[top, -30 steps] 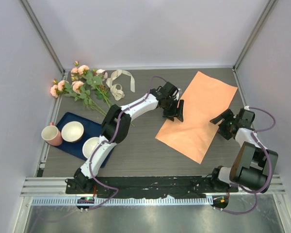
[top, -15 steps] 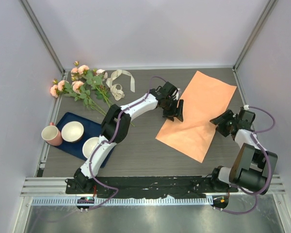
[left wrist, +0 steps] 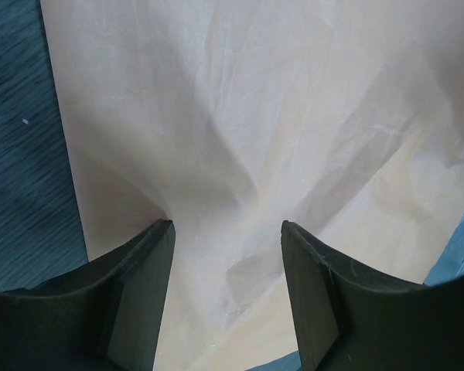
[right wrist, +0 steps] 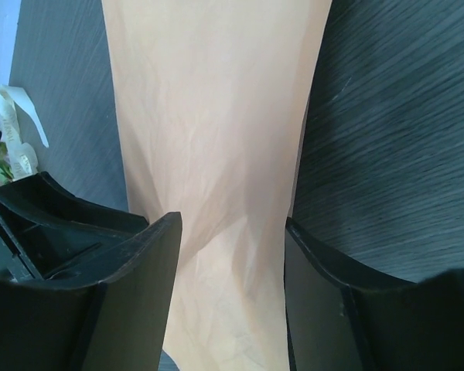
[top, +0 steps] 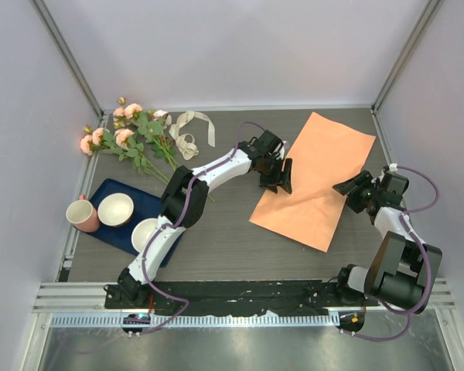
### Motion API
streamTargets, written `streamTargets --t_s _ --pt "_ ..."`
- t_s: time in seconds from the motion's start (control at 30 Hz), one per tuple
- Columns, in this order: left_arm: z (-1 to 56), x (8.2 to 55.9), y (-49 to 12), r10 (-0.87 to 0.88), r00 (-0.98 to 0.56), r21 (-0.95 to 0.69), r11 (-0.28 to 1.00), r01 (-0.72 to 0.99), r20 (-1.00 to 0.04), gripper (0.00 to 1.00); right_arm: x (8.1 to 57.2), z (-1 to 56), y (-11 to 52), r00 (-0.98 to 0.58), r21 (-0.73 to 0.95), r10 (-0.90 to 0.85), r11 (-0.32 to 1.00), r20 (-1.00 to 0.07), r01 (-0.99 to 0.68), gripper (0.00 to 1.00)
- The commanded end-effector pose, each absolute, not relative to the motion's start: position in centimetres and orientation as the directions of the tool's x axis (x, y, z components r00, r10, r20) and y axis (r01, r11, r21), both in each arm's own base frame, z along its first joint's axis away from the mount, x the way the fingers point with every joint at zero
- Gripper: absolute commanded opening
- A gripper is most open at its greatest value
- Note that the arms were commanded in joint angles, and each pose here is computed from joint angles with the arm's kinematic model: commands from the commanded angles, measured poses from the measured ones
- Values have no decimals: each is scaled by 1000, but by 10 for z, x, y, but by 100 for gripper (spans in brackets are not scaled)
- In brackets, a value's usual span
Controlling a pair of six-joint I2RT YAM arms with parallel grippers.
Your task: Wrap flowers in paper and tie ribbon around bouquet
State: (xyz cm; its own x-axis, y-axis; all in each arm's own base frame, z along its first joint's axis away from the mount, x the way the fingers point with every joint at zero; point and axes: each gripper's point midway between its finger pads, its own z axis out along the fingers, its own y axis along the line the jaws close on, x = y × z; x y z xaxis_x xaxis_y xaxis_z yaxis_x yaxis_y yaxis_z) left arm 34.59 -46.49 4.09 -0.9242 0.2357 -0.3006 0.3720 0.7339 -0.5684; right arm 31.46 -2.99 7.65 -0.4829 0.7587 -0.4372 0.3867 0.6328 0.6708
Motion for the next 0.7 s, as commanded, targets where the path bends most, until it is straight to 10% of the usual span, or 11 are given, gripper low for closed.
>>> streamTargets --t_s 0.0,0.67 --pt "19 339 -456 259 -928 -533 762 368 -270 62 324 95 -27 -463 709 756 629 -462 320 59" --pt "17 337 -456 265 -929 -538 760 366 -258 62 313 117 -33 -464 651 720 682 -516 334 60"
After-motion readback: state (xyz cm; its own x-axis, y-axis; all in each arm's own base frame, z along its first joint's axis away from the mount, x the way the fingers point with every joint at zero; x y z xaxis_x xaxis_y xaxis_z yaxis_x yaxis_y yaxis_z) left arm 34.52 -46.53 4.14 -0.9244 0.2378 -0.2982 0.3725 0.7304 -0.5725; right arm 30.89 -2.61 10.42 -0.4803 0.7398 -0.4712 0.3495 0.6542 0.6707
